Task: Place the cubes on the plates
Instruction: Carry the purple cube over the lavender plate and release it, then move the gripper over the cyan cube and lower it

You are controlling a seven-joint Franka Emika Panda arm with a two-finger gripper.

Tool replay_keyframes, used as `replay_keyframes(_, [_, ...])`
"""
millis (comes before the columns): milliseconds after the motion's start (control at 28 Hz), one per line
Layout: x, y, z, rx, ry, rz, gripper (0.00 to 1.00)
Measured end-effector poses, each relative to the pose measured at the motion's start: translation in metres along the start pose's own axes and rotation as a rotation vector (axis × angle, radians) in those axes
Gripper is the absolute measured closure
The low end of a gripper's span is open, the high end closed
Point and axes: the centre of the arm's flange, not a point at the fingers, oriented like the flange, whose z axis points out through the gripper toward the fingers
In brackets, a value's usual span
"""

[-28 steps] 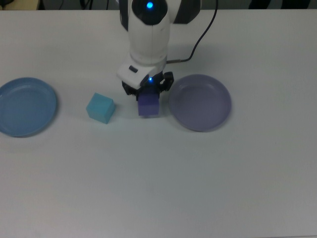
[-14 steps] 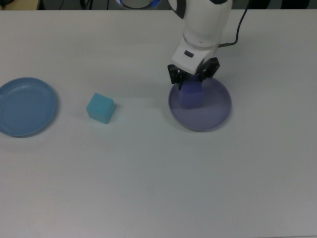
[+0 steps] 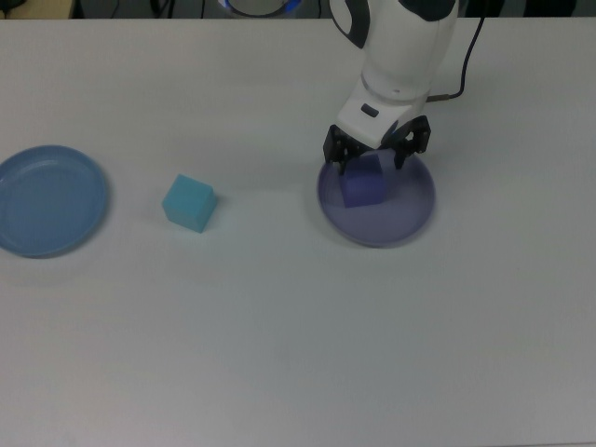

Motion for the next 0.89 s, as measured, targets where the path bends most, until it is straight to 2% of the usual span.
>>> replay_keyframes(36, [0.000, 0.003, -0.007, -0.002, 0.002, 0.014, 0.00])
replay_keyframes(179, [-0.002, 0.028, -0.027, -0.017, -0.008, 0.070, 0.00])
replay_keyframes(321, [-0.002, 0.081, -0.047, -0.034, 0.010, 0.153, 0.00])
replay_keyframes(464, [-0.003, 0.156, -0.054, -0.066, 0.022, 0.261, 0.00])
replay_keyframes(643, [-0.011, 0.223, -0.034, -0.074, -0.013, 0.422, 0.00])
replay_keyframes(750, [-0.012, 0.238, -0.010, -0.074, -0.041, 0.470, 0.00])
replay_keyframes(893, [-0.005, 0.245, 0.020, -0.067, -0.028, 0.512, 0.00])
